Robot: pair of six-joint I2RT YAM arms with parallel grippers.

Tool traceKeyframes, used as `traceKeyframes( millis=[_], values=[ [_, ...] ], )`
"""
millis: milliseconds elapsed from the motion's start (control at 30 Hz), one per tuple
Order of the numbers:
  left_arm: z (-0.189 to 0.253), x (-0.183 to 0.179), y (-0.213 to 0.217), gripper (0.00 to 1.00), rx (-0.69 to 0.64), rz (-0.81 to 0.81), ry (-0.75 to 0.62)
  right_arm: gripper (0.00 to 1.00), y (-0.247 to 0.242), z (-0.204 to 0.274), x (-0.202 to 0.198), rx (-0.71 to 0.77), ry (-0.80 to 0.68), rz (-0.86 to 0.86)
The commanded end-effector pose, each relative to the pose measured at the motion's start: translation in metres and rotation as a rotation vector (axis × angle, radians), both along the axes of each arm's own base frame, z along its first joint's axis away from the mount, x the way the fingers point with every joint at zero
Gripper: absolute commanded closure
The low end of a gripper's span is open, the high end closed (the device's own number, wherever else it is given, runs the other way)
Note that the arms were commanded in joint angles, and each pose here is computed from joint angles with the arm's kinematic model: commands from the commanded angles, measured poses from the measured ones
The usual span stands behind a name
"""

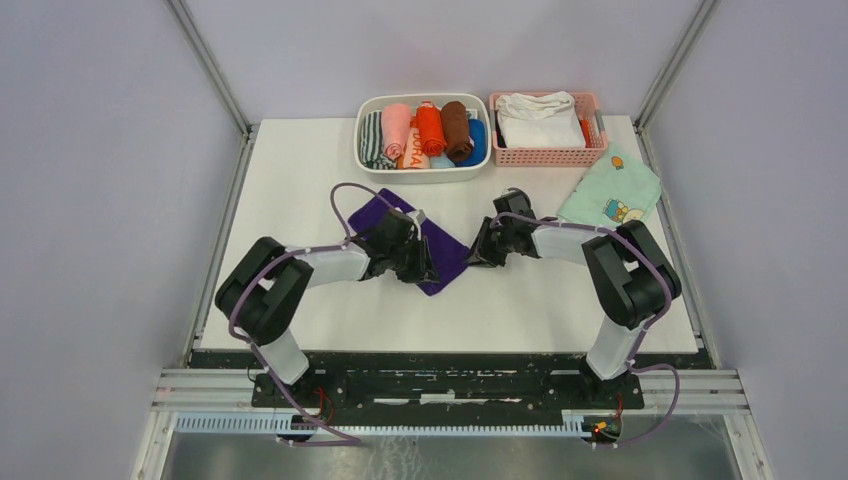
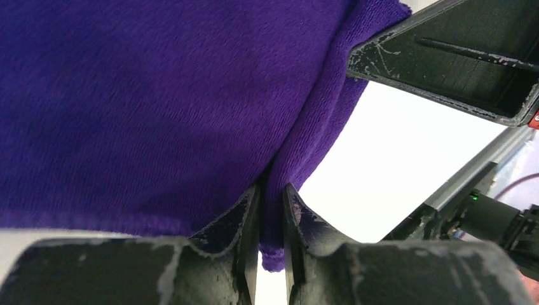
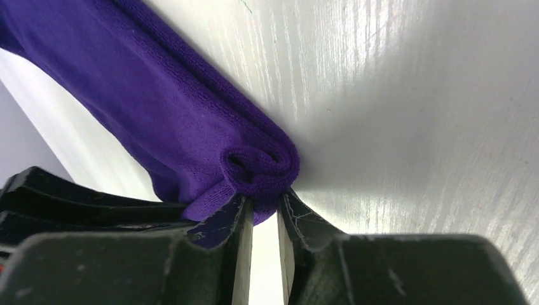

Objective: Roll the towels
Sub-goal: Roll the towel at the center of the board.

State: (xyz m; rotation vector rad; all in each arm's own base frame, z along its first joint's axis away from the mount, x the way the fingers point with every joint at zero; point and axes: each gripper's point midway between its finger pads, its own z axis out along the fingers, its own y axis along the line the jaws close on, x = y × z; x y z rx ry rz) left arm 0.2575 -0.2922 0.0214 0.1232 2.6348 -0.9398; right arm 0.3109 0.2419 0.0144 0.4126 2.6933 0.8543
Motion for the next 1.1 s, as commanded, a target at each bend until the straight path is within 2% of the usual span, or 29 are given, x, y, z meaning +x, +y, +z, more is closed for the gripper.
traceKeyframes(
  millis=[0,133,333,533,833,1067],
  values=[
    [0.009,0.004,0.032,0.72,0.194,0.031,-0.09,0.75,-0.031,-0.032,-0.02,-0.211,0.098,-0.013],
    [0.033,0.002,0.028,0.62,0.275,0.027,-0.211,0.75,-0.027,-0.029,-0.018,-0.217,0.099,-0.005],
    [0.076,-0.008,0.0,0.5,0.403,-0.03,-0.513,0.74,-0.025,-0.022,-0.015,-0.222,0.091,-0.006],
    [0.083,-0.025,-0.035,0.43,0.541,-0.206,-0.742,0.73,-0.024,-0.021,-0.013,-0.216,0.093,-0.007],
    [0.035,-0.02,-0.036,0.39,0.835,-0.337,-0.817,0.73,-0.022,-0.019,-0.014,-0.207,0.094,-0.004],
    [0.021,-0.018,-0.028,0.38,0.911,-0.365,-0.817,0.73,-0.02,-0.019,-0.014,-0.198,0.099,-0.001]
  ],
)
